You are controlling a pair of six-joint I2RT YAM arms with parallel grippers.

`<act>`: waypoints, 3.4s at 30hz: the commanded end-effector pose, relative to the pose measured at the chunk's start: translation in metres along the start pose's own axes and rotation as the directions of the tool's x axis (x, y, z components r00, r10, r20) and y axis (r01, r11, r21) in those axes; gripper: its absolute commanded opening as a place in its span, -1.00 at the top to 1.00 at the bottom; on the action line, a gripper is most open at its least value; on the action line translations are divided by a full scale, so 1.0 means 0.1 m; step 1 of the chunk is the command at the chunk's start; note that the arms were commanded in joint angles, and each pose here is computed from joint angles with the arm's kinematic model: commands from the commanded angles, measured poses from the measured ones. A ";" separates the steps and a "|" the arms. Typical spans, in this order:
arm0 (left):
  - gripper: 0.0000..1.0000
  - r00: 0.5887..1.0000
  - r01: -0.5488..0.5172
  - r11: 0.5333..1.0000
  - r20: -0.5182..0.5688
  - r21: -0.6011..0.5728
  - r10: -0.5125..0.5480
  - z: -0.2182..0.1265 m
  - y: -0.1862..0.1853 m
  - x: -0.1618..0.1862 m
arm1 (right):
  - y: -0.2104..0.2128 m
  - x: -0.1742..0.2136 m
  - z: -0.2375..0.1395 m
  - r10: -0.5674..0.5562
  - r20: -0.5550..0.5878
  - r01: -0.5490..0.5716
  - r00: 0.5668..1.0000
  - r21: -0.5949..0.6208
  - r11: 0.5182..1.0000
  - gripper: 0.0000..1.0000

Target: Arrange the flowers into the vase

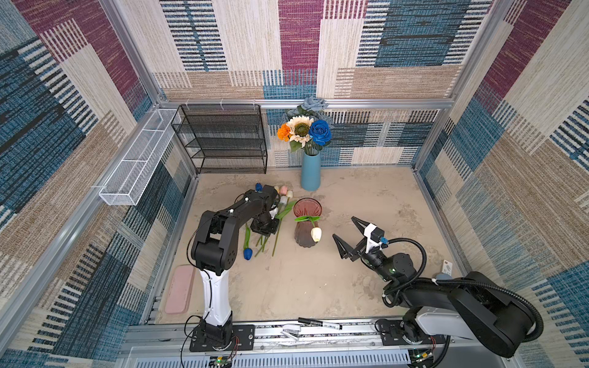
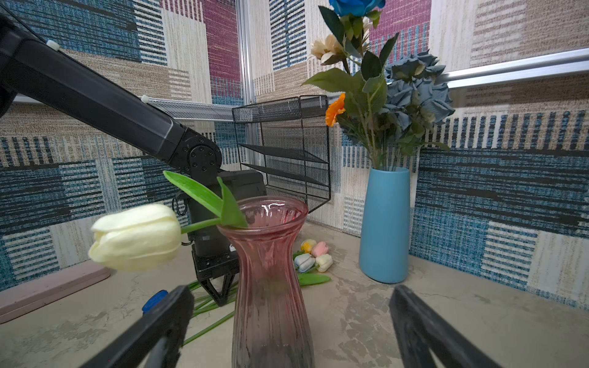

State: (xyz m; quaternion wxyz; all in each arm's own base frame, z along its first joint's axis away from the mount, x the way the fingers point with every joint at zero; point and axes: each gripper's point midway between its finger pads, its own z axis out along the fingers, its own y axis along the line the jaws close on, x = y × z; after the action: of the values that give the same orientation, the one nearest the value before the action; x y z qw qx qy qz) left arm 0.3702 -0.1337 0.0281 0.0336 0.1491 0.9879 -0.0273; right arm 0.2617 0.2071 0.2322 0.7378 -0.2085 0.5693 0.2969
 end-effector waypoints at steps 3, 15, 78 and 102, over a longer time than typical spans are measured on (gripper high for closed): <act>1.00 0.995 0.002 0.998 0.096 0.063 -0.008 -0.26 -0.12 -0.13 | 0.00 -0.07 0.01 0.004 0.027 -0.004 1.000 0.001 1.000 -0.99; 0.53 0.998 -0.003 1.000 0.069 0.009 0.003 -0.27 -0.03 -0.10 | 0.00 -0.07 0.01 0.007 0.028 -0.007 1.000 0.001 1.000 -0.99; 1.00 0.947 0.128 0.987 0.307 -0.095 -0.093 -0.87 0.18 -0.26 | -0.02 -0.08 0.00 0.007 0.030 -0.007 1.000 0.011 1.000 -0.99; 1.00 0.044 -0.485 0.874 0.999 0.021 0.001 -3.01 -0.90 0.33 | 0.00 -0.06 0.00 0.013 0.029 -0.013 0.999 0.001 1.000 -0.99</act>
State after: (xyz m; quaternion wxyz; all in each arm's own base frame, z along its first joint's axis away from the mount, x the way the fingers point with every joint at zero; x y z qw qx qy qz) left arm 0.3099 -0.1739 0.2819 0.6007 0.2091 0.7274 -0.2575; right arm 0.2627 0.2073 0.2300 0.7354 -0.2071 0.5727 0.2971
